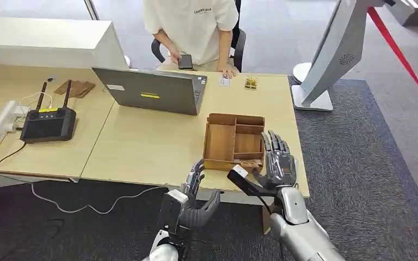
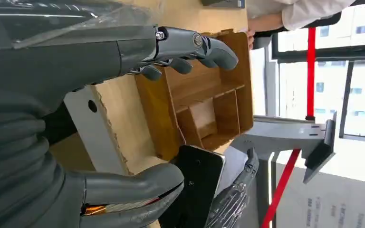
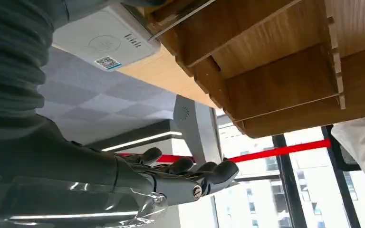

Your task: Pass the card to the sensor for recognition and then transmit it.

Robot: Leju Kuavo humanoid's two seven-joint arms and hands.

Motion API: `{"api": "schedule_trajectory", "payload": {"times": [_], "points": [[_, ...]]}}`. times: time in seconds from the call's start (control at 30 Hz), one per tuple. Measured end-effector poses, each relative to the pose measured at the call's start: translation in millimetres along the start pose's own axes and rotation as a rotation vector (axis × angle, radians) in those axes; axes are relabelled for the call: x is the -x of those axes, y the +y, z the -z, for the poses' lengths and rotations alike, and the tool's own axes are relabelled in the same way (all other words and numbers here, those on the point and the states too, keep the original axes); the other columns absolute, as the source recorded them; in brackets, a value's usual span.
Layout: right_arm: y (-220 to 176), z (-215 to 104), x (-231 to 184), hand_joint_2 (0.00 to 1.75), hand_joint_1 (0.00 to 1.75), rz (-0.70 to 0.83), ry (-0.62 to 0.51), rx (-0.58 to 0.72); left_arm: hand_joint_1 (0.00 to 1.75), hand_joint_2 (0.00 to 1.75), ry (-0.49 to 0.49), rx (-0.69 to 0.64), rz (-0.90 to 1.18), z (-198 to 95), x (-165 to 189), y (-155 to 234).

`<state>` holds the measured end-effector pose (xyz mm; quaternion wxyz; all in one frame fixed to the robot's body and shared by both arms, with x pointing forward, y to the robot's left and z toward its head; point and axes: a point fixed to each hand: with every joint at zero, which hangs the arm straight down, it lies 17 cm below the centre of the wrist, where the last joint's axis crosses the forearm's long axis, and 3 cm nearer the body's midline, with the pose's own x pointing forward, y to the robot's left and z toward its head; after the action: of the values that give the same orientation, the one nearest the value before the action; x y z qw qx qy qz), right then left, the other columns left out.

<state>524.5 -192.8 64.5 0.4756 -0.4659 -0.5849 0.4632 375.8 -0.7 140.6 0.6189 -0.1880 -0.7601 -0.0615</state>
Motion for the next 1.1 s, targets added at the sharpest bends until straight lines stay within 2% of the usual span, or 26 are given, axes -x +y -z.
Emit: {"api": "schedule_trajectory", "payload": {"times": [0.33, 0.37, 0.43, 0.87, 0.9, 0.93, 0.97, 1.1], "points": [[3, 0, 3, 1.75, 0.00, -0.006, 0.005, -0.007, 0.00, 1.75, 0.000, 0.000, 0.000, 0, 0, 0], [2, 0, 3, 1.75, 0.07, -0.007, 0.005, -0.008, 0.00, 1.75, 0.000, 0.000, 0.000, 0, 0, 0], [2, 1, 4, 1.75, 0.00, -0.008, 0.004, -0.008, 0.00, 1.75, 0.001, 0.000, 0.001, 1, 1, 0], [3, 3, -6, 1.75, 0.00, -0.002, -0.022, -0.013, 0.00, 1.75, 0.003, 0.007, 0.005, 2, 2, -2], [3, 3, -8, 1.75, 0.12, -0.001, -0.027, -0.014, 0.00, 1.75, 0.004, 0.007, 0.006, 2, 2, -2], [3, 3, -10, 1.75, 0.12, -0.001, -0.032, -0.014, 0.00, 1.75, 0.004, 0.008, 0.006, 2, 3, -2], [3, 3, -13, 1.75, 1.75, -0.001, -0.040, -0.014, 0.00, 1.75, 0.005, 0.009, 0.006, 3, 3, -3], [5, 2, -25, 1.75, 1.75, 0.005, -0.060, -0.022, 0.00, 1.75, 0.002, 0.015, 0.005, 4, 2, -5]]}}
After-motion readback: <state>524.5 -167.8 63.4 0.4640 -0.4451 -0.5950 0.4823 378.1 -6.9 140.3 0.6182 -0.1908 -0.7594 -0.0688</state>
